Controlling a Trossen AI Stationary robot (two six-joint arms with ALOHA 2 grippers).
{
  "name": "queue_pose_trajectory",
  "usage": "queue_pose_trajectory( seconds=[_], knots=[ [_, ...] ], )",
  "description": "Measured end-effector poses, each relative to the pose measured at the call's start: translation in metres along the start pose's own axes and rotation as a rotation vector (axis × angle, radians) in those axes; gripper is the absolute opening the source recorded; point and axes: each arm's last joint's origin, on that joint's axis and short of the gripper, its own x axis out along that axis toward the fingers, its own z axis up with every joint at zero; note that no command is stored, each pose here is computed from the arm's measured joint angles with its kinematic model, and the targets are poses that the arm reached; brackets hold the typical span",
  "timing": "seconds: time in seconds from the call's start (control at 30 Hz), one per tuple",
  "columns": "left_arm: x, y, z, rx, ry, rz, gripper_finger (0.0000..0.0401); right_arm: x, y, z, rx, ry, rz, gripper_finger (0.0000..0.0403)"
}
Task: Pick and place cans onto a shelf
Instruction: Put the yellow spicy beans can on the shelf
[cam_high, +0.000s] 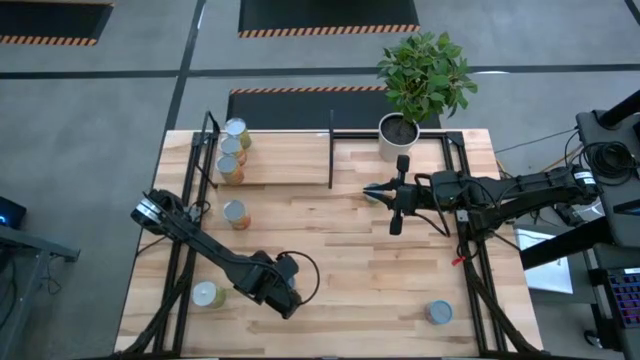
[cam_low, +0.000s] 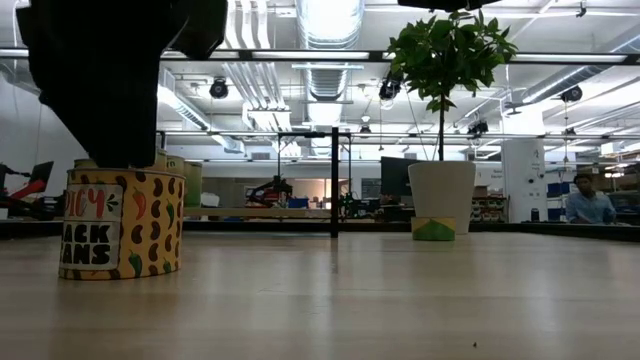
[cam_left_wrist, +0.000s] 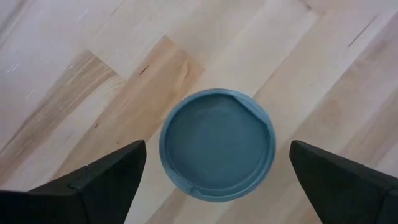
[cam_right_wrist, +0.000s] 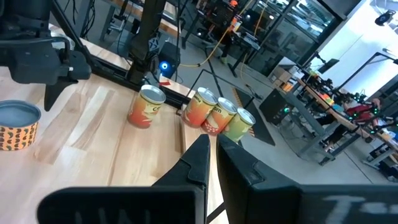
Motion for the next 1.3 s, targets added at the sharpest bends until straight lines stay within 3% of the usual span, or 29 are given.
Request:
queue_pose_trajectory(
  seconds=[0.4,0.9,1.1,1.3],
  knots=[
    [0.022,0.004,-0.007,-0.036,-0.019,-0.055,0.0366,0.0,0.0,0.0,-0.004,0.0,0.0,0.0018],
    [0.013,0.002,-0.003,-0.031,-0.015,-0.066,0.0291,0.0,0.0,0.0,-0.006,0.0,0.0,0.0018],
    [-0.016,-0.003,0.016,0.028,-0.006,-0.029,0.0294,0.0,0.0,0.0,-0.006,0.0,-0.001,0.0018],
    [-0.047,0.0,0.058,0.132,-0.034,-0.029,0.0295,0.0,0.0,0.0,-0.006,0.0,0.0,0.0018]
  ],
)
